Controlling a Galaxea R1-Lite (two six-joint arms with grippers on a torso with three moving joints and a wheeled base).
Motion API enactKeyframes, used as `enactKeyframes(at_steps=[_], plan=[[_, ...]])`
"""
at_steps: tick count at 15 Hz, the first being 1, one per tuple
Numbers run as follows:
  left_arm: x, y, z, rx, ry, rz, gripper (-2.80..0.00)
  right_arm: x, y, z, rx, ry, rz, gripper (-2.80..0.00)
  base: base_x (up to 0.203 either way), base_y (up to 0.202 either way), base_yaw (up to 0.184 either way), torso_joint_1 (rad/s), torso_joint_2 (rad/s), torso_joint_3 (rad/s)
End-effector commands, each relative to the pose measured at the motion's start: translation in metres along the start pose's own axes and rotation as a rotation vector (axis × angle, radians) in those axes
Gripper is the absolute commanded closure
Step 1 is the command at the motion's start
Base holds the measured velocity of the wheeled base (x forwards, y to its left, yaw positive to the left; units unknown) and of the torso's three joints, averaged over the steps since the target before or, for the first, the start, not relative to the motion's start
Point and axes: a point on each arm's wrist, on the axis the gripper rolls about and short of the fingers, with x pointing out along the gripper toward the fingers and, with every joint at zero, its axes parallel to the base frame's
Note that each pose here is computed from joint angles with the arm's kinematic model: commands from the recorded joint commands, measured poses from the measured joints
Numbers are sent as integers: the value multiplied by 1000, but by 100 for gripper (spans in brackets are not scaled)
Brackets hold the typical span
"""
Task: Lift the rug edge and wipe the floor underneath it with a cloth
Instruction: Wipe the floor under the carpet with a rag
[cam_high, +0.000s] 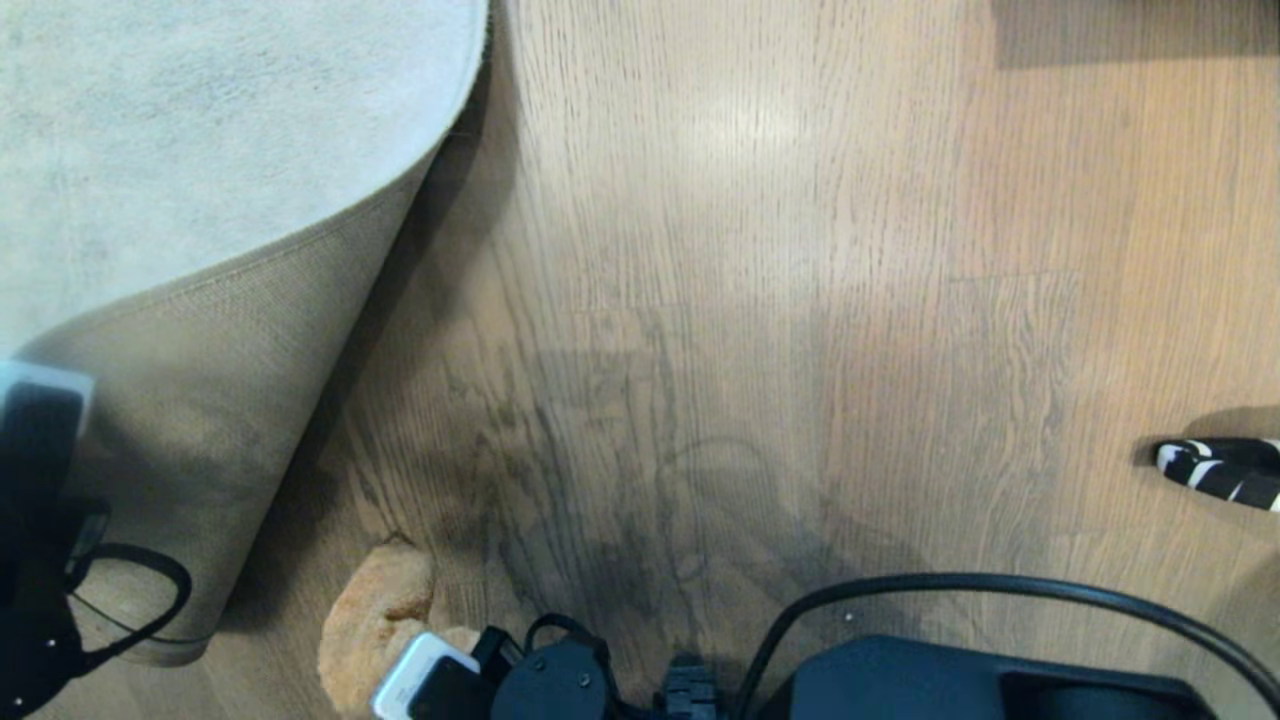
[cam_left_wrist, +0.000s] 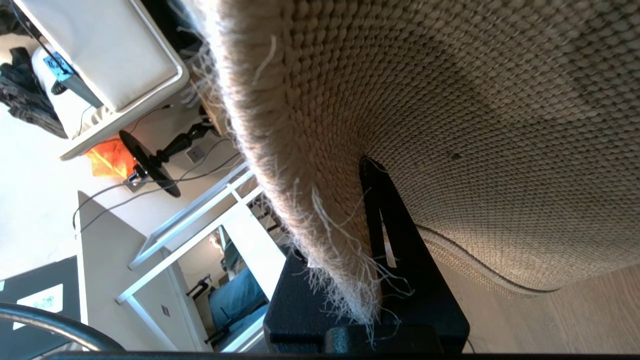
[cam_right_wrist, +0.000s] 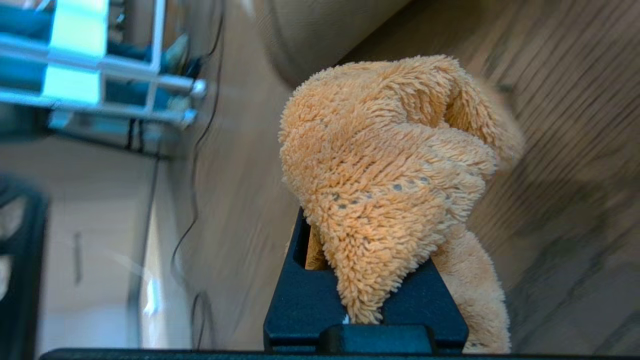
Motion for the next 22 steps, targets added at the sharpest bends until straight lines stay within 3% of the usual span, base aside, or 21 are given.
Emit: enactKeyframes(at_steps=[1, 6, 13, 22], plan=[[0, 0, 0, -1, 5, 10, 0, 13, -12, -13, 2, -12, -59, 0, 0, 0, 0, 0, 0, 0], [0, 1, 0, -1, 11, 20, 0, 24, -46, -20, 9, -52, -164, 0, 0, 0, 0, 0, 0, 0], [2, -3, -1, 13, 20, 15, 0, 45, -53, -36, 10, -102, -192, 0, 0, 0, 0, 0, 0, 0], [1, -4, -7, 29, 31, 13, 0, 63, -83, -51, 11, -165, -275, 0, 0, 0, 0, 0, 0, 0]])
